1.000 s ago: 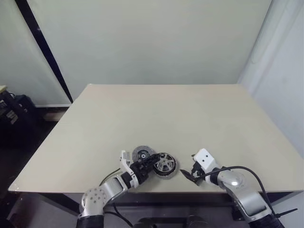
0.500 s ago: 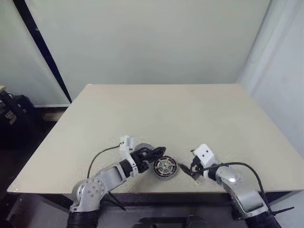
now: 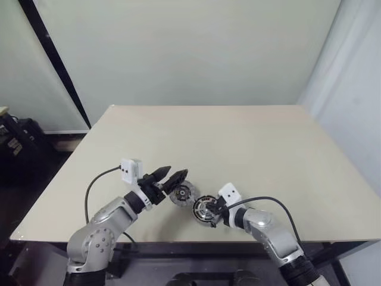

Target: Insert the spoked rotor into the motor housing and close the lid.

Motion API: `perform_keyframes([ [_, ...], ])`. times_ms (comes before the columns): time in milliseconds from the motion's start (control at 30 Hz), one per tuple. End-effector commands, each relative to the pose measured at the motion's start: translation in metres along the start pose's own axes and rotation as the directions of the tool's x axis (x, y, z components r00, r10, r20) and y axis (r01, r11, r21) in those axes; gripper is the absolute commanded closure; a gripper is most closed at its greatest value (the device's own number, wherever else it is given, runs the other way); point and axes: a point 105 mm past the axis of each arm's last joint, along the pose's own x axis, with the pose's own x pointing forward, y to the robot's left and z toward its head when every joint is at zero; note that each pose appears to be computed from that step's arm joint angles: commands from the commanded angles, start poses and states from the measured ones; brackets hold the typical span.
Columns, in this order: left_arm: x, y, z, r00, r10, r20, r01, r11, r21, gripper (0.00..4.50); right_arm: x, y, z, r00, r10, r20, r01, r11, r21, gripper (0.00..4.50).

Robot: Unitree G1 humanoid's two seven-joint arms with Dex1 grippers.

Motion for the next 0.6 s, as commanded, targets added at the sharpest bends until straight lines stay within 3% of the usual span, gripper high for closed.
perform_keyframes([
  [33, -0.003, -0.01, 0.013, 0.999, -0.036, 0.04, 0.034, 0.998, 0.052, 0.05, 0.0, -0.004, -0.007, 1.0, -0.02, -0.021, 0.019, 0.999, -0.033, 4.46],
  [100, -0.005, -0.009, 0.012, 0.999, -0.033, 0.035, 0.031, 0.998, 0.057, 0.05, -0.003, -0.006, 0.004, 1.0, -0.019, 0.014, 0.02, 0.999, -0.043, 4.46],
  [200, -0.008, -0.009, 0.009, 0.999, -0.048, -0.005, 0.048, 0.996, 0.079, 0.05, -0.012, -0.003, 0.022, 0.999, 0.05, 0.021, -0.048, 0.994, -0.099, 3.89],
  [367, -0.014, -0.011, 0.001, 0.99, -0.079, -0.12, 0.097, 0.984, 0.149, 0.05, -0.03, -0.005, 0.046, 0.995, 0.093, -0.024, -0.096, 0.964, -0.247, 2.17],
  [467, -0.015, -0.01, 0.002, 0.988, -0.077, -0.135, 0.1, 0.98, 0.173, 0.69, -0.039, -0.004, 0.047, 0.986, 0.126, -0.114, -0.156, 0.935, -0.319, 1.07],
  [533, -0.016, -0.012, 0.001, 0.983, -0.089, -0.162, 0.118, 0.976, 0.182, 1.38, -0.045, -0.001, 0.045, 0.972, 0.154, -0.176, -0.21, 0.907, -0.366, 0.35],
  [600, -0.019, -0.013, -0.005, 0.97, -0.101, -0.223, 0.146, 0.97, 0.196, 2.08, -0.049, 0.002, 0.041, 0.955, 0.173, -0.243, -0.264, 0.868, -0.421, 0.33],
])
